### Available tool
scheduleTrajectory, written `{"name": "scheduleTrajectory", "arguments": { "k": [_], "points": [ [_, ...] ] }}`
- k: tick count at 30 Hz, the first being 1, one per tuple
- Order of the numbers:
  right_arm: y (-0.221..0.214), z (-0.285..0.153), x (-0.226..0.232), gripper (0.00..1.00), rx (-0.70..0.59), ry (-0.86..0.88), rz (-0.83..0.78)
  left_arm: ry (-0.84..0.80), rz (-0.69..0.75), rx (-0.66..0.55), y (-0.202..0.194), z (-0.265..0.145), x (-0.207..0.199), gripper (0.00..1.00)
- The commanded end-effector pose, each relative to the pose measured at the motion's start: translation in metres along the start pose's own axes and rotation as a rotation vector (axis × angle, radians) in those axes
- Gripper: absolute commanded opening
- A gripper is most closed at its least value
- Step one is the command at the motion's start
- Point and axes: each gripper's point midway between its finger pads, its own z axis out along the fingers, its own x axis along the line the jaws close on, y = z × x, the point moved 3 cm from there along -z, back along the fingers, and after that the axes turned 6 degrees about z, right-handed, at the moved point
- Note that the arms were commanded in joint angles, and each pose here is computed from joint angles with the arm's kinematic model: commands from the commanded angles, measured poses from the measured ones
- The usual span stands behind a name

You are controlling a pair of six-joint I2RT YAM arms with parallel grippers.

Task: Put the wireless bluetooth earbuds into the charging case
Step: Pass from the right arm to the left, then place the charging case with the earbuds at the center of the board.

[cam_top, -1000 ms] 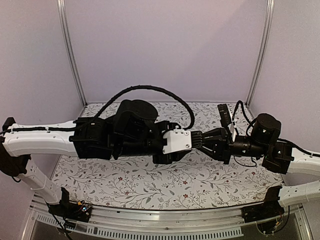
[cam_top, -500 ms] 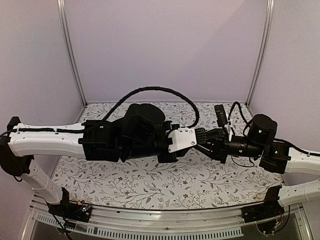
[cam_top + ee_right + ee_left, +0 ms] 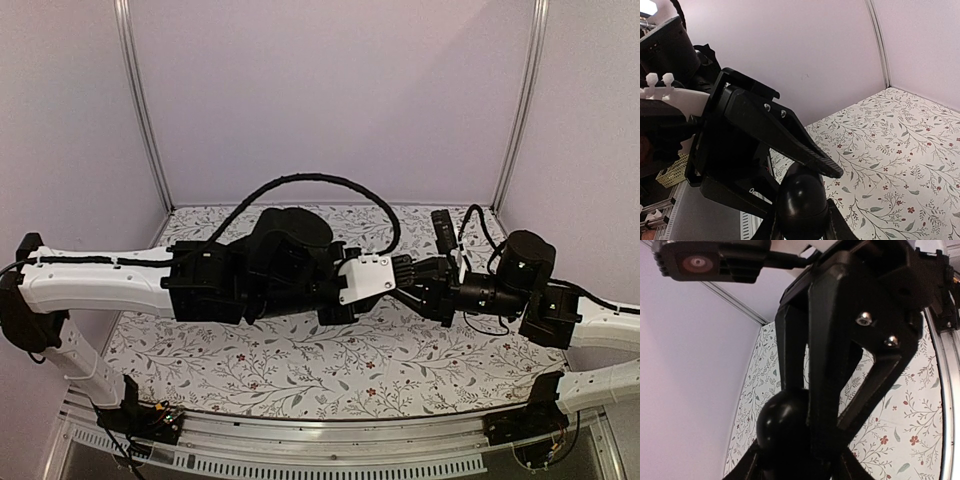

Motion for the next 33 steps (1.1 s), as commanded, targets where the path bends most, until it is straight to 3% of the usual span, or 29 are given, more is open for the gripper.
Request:
{"name": "scheduleTrajectory", "arguments": {
  "k": [1,2,6,13,22,33],
  "points": [
    [0.004,-0.002,-0.002,0.03,-0.027,-0.014,0.043,-0.01,0.012,-0.038,0.006,0.007,-0.002,0.19],
    [0.004,-0.002,-0.003,0.09,-0.028,-0.019,0.045,-0.012,0.0,-0.04,0.005,0.008,0.0,0.18],
    [0.007,-0.006,-0.01,0.53,-0.057,-0.073,0.047,-0.073,-0.112,-0.066,-0.003,0.009,0.005,0.14],
    [0.027,-0.033,-0.034,0.97,-0.157,-0.206,0.043,-0.139,-0.351,-0.072,-0.047,0.02,0.021,0.13],
    [0.021,-0.063,-0.069,0.99,-0.178,-0.394,0.117,-0.25,-0.671,0.255,-0.168,0.105,0.009,0.15],
    [0.014,-0.069,-0.081,0.99,-0.141,-0.44,0.118,-0.281,-0.868,0.442,-0.247,0.161,-0.004,0.14]
  ]
}}
